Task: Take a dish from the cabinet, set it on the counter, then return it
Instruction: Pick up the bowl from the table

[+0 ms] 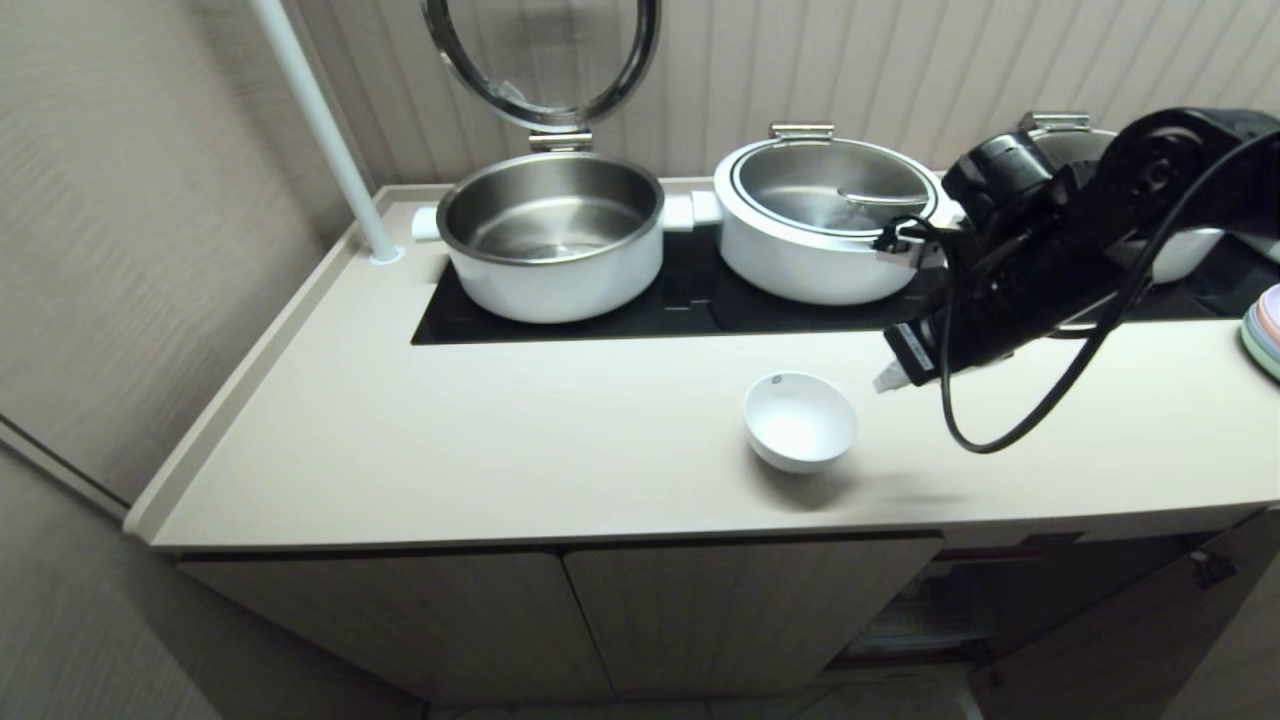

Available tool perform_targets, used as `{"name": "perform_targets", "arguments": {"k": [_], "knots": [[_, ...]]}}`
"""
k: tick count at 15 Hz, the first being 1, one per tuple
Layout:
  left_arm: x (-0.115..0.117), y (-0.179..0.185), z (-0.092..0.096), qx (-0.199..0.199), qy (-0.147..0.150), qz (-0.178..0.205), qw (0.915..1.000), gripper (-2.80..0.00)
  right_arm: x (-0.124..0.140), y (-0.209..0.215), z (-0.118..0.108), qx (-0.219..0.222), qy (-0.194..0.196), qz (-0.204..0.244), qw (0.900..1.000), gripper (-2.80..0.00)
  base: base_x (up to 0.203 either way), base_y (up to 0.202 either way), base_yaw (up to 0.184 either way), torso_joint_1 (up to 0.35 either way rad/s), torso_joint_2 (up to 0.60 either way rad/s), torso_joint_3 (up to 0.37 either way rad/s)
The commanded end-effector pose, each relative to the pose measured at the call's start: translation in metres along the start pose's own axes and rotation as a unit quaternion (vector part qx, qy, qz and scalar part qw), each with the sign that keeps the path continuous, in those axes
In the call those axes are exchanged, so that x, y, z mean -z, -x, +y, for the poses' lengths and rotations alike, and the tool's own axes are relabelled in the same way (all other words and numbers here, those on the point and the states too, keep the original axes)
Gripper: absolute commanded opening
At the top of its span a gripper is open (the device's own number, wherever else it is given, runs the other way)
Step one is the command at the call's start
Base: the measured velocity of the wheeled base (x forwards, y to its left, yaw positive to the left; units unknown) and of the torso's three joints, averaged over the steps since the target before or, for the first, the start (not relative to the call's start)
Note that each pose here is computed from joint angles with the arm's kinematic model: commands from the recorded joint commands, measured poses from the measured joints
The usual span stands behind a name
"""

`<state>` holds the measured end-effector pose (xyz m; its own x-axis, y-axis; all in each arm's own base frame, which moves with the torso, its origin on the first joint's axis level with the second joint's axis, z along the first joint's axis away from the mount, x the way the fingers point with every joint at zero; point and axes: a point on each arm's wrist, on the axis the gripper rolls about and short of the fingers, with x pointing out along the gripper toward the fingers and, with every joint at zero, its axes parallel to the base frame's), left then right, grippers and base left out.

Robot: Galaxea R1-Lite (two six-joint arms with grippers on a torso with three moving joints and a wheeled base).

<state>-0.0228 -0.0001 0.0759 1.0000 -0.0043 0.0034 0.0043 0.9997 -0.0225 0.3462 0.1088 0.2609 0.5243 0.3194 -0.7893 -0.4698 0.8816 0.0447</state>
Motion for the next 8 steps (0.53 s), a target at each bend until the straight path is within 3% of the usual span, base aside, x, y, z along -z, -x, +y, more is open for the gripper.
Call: {"name": "perform_targets", "arguments": {"k": [1,8], "knots": [[0.0,0.0,0.0,0.0,0.0,-0.001,1.0,-2.8,0.0,-0.005,0.007,-0.007,0.008,0.006,1.0,-2.8,0.0,0.0,0.0,0.0,0.0,0.0],[0.0,0.0,0.0,0.0,0.0,-0.001,1.0,-2.8,-0.001,-0.018,0.008,0.012,0.014,0.019,1.0,-2.8,0.0,0.0,0.0,0.0,0.0,0.0]]}}
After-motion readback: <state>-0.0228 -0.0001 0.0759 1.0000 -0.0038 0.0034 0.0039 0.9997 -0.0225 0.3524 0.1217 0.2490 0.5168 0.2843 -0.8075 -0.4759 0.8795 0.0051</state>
